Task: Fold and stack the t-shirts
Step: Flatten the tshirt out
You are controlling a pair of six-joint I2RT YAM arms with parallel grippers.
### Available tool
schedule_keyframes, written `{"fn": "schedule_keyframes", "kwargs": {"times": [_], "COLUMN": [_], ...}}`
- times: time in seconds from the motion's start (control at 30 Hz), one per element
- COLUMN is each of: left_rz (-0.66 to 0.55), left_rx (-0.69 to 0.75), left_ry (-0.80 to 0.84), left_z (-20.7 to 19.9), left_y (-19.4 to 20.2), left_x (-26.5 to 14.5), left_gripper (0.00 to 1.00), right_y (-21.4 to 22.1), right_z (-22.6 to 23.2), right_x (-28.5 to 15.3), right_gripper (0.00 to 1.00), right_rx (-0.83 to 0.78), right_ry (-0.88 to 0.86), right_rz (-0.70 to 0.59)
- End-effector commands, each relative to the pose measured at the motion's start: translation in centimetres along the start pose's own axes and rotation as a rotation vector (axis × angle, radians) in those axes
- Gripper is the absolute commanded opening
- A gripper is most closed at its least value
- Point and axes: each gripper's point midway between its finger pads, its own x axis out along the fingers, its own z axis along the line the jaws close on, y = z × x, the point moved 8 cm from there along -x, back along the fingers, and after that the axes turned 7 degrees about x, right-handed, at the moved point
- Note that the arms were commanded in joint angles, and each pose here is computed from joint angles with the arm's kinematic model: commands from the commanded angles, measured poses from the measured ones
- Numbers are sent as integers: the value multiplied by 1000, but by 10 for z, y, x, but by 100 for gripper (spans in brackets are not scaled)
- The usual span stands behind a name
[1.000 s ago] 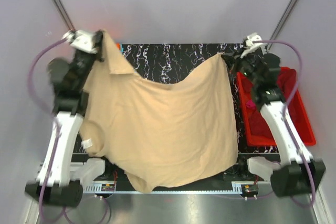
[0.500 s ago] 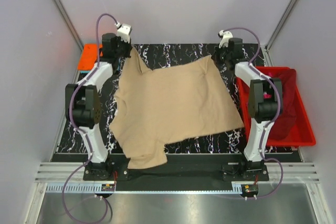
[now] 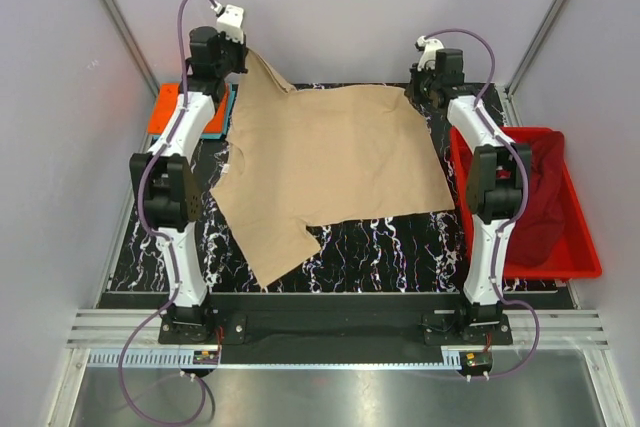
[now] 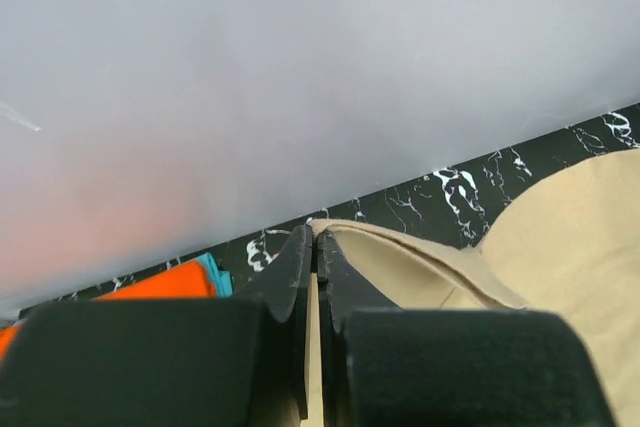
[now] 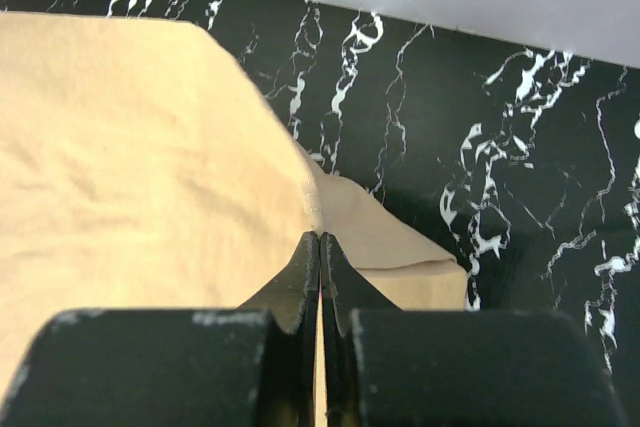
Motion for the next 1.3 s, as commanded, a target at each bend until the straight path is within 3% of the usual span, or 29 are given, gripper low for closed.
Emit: {"fn": "schedule_keyframes", "kwargs": {"times": [0.0, 0.13, 0.37, 0.43, 0.47, 0.63, 0.67, 0.73, 0.87, 0.97, 1.07, 1.27], "left_rz": [-240, -368, -626, -652, -713, -841, -907, -942, -1080, -1116, -1105, -926], "left_rx": [56, 87, 165, 166, 177, 182, 197, 206, 230, 231, 236, 222], "left_ry": [-101, -132, -179, -188, -200, -216, -224, -217, -228, -233, -235, -217], "left_z": [20, 22, 7, 2, -3, -25, -33, -41, -61, -65, -62, -46], "left_y": [-117, -176, -248, -251, -263, -268, -273, -271, -269, -269, -273, -255], "left_x": [-63, -120, -265, -291, -326, -422, -459, -489, -568, -592, -584, -491], "left_gripper": [0, 0, 0, 0, 0, 0, 0, 0, 0, 0, 0, 0], "right_y": [-66, -114, -140, -137, -136, -111, -106, -93, -72, -64, -65, -71], "right_z": [16, 40, 77, 92, 97, 136, 141, 154, 171, 178, 177, 156], "right_x": [-57, -128, -254, -296, -311, -419, -435, -477, -532, -555, -552, -470], "right_gripper": [0, 0, 0, 0, 0, 0, 0, 0, 0, 0, 0, 0], "right_rx": [-65, -130, -220, -240, -249, -314, -306, -327, -317, -326, -323, -267], "right_ry": [3, -11, -53, -89, -102, -248, -267, -301, -372, -396, -391, -371], "right_rz": [-137, -289, -541, -621, -649, -828, -856, -927, -1010, -1039, -1033, -904]}}
